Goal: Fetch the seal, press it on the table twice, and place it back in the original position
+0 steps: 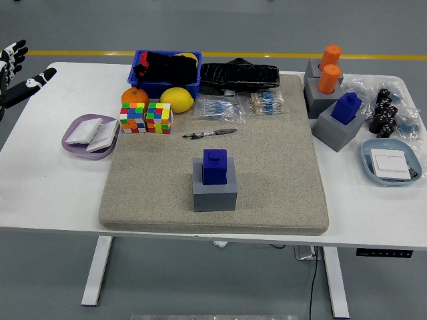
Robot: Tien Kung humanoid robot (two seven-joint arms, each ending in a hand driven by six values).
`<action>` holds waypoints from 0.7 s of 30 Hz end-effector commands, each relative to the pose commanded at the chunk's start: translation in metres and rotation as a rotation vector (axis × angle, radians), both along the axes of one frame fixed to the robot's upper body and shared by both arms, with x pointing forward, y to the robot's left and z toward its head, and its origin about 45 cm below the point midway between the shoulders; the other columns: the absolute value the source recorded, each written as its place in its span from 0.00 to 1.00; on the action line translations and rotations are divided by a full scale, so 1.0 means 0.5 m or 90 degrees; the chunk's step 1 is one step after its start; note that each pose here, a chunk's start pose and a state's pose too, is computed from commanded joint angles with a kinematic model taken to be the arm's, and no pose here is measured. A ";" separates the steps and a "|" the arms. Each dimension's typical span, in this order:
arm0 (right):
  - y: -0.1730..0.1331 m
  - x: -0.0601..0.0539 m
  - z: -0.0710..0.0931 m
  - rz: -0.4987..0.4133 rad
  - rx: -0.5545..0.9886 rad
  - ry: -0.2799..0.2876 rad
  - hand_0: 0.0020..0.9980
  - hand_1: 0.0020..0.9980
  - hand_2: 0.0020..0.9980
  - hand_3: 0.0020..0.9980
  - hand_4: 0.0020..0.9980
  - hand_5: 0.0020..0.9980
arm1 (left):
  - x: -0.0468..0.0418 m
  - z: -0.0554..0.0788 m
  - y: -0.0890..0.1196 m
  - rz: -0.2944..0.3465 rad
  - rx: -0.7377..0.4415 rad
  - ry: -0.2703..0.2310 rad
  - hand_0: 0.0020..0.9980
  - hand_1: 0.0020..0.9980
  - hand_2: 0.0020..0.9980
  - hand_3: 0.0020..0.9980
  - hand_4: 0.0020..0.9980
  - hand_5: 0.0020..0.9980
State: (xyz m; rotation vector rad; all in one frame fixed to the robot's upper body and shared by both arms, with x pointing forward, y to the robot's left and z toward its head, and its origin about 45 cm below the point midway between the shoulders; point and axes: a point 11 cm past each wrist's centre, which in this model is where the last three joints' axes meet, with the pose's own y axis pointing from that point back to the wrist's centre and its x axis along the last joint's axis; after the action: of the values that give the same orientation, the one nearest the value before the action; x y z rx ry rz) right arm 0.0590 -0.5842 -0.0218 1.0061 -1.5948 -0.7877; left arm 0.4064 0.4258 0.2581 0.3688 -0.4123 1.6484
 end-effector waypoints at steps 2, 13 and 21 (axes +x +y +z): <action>0.001 -0.002 -0.001 0.000 0.001 0.001 0.78 0.68 0.66 0.61 0.78 0.44 | -0.001 -0.002 0.000 0.000 0.000 0.002 0.95 0.99 0.96 0.99 0.96 0.48; 0.000 -0.014 -0.003 0.000 0.002 0.010 0.79 0.68 0.66 0.61 0.78 0.44 | -0.007 -0.016 -0.002 -0.001 0.002 0.013 0.98 1.00 0.94 0.99 0.96 0.48; -0.002 -0.016 -0.001 0.003 0.001 0.013 0.79 0.68 0.66 0.61 0.78 0.44 | -0.009 -0.021 -0.005 -0.003 0.001 0.016 0.98 1.00 0.95 0.99 0.96 0.48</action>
State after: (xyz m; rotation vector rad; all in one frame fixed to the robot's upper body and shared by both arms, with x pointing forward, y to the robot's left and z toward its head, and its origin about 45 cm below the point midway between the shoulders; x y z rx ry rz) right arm 0.0510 -0.5851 -0.0224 0.9988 -1.5737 -0.7933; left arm 0.4021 0.4231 0.2476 0.3891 -0.3945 1.6372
